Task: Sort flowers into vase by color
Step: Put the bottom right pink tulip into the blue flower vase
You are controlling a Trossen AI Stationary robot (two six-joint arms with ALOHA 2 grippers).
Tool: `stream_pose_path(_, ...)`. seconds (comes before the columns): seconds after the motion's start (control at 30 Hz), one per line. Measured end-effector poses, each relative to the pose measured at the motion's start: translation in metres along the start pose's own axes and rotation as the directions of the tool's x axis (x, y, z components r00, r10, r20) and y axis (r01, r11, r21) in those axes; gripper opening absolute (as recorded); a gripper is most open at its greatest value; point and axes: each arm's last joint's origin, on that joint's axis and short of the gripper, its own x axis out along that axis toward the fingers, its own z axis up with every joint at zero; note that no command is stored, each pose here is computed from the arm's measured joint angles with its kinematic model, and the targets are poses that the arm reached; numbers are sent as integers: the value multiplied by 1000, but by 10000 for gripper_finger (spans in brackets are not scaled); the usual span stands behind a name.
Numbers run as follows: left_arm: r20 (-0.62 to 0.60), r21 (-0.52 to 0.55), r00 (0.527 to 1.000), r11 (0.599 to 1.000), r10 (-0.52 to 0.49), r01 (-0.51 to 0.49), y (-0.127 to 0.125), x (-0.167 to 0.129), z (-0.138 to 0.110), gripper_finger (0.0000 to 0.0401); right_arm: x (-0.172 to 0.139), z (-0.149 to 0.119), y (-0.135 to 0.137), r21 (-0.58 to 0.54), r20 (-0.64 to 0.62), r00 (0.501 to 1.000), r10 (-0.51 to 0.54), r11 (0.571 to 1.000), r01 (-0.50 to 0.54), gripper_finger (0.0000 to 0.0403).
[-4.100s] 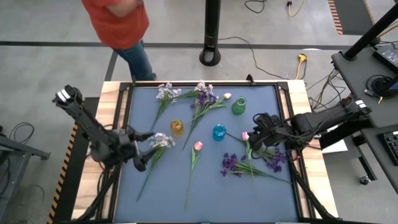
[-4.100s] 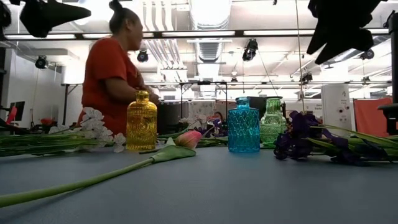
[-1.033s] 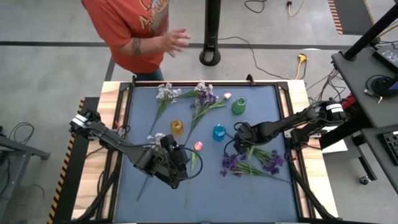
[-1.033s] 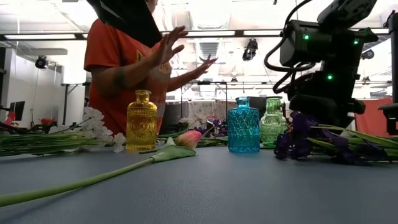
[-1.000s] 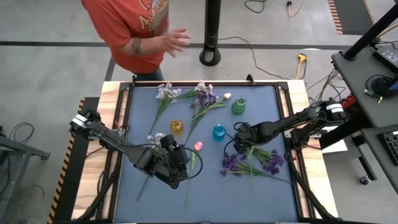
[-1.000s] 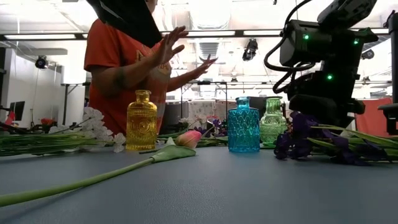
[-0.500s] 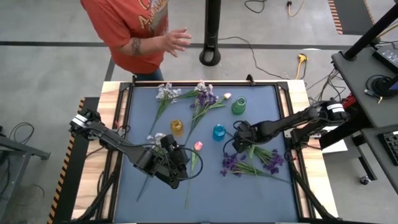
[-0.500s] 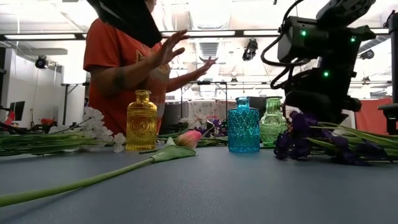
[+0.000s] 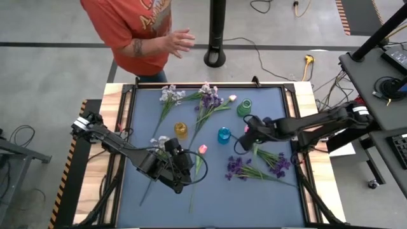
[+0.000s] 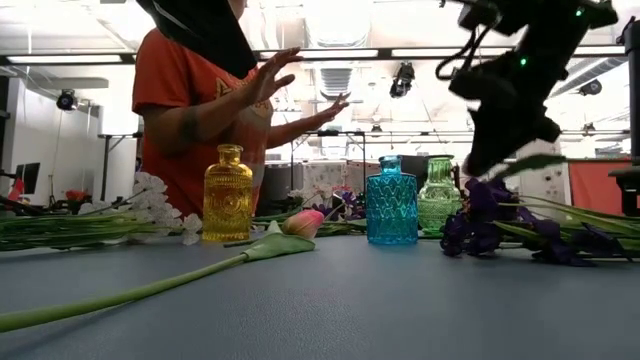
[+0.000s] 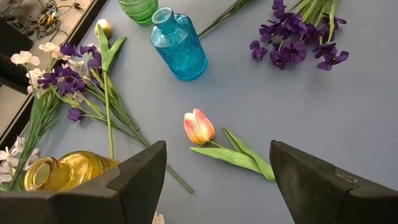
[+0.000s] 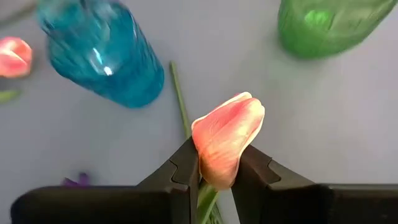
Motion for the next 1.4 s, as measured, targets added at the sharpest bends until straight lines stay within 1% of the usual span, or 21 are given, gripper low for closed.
stream_pose_path(0.2,32,-34,999,999,-22,23,-3,0,4,268,-22,6,-7,-26,153,988,15,1000,-11,63)
stream_pose_path(0.37,82,-84,995,995,-53,60,-6,0,10,268,-38,-1,-4,-77,283,957,62,996,-42,63)
stream_pose_path(0.53,134,-136,988,986,-81,99,-10,-1,16,268,-46,-17,8,-177,397,905,150,981,-85,63)
stream_pose_path(0.63,155,-159,984,980,-91,116,-11,-2,18,268,-47,-31,16,-246,421,883,207,963,-109,63)
stream_pose_path(0.77,144,-156,982,977,-126,148,-13,-3,18,268,-49,-52,23,-299,463,844,270,944,-138,63)
stream_pose_path(0.9,143,-170,979,971,-145,168,-14,-3,18,268,-53,-71,26,-335,541,780,316,931,-145,63)
stream_pose_path(1.03,153,-178,978,969,-144,171,-15,-3,19,268,-57,-77,33,-366,592,701,398,908,-206,63)
stream_pose_path(1.07,161,-164,979,975,-127,153,-14,-3,19,268,-58,-77,35,-382,600,678,424,897,-223,63)
stream_pose_path(1.13,176,-139,981,984,-83,108,-15,0,17,268,-60,-75,40,-443,594,630,501,857,-264,63)
stream_pose_path(1.2,161,-105,985,991,-69,87,-16,6,13,268,-66,-69,46,-501,592,562,578,810,-304,63)
stream_pose_path(1.3,123,-39,987,993,-104,110,-18,12,7,268,-70,-60,51,-581,590,473,654,751,-314,63)
stream_pose_path(1.37,95,13,984,988,-152,152,-20,13,4,267,-74,-51,54,-606,599,426,678,731,-312,63)
stream_pose_path(1.4,85,44,981,985,-172,169,-20,14,4,265,-75,-46,55,-614,605,412,681,729,-303,63)
